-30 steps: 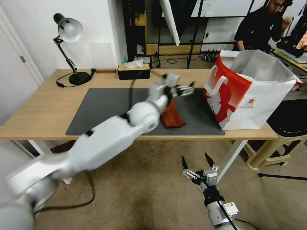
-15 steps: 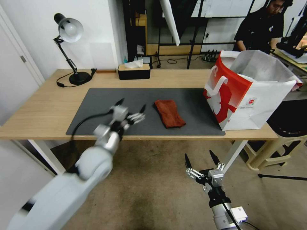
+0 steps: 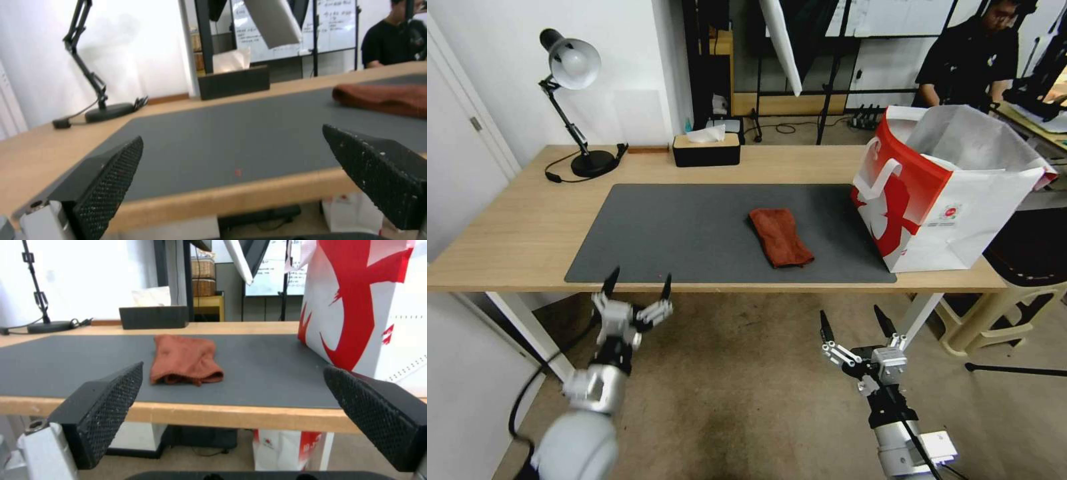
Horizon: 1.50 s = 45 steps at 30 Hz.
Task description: Sweep shrimp from table into container with towel, then put container into takeout bag.
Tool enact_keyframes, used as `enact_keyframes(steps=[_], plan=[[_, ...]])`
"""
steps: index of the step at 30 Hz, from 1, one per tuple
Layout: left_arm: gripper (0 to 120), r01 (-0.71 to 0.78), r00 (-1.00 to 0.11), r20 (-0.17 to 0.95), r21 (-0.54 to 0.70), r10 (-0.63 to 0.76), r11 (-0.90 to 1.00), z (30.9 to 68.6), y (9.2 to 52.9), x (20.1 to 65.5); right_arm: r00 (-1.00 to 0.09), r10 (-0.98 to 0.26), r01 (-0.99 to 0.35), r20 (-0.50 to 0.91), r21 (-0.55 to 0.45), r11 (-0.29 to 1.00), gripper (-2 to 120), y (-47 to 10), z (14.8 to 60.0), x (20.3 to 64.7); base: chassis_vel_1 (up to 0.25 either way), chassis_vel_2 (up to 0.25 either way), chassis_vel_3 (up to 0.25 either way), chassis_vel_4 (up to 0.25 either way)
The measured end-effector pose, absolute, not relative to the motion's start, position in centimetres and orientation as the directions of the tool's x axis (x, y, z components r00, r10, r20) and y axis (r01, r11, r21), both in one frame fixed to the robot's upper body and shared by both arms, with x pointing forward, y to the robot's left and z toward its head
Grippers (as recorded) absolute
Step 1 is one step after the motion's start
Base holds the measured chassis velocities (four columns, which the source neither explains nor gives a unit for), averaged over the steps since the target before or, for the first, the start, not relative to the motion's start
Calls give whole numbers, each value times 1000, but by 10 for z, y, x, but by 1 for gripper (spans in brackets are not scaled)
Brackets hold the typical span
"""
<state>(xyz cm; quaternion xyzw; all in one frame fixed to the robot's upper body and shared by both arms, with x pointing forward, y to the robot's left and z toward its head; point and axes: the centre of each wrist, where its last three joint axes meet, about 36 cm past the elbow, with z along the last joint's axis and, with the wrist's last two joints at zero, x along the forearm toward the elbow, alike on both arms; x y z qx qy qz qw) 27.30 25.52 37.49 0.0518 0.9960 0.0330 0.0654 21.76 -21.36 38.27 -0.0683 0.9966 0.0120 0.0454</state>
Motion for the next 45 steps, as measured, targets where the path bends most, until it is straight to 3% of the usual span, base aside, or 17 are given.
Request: enact_keyframes(steps=[10, 45], plan=[[100, 55, -991, -118, 65, 62, 996, 337, 251, 255, -988, -131, -135, -75, 52, 989, 100, -221, 384, 229, 0, 0, 0, 0], [100, 57, -991, -121, 64, 64, 996, 337, 250, 258, -989, -133, -137, -72, 52, 989, 100, -220, 383, 229, 0, 0, 0, 0]])
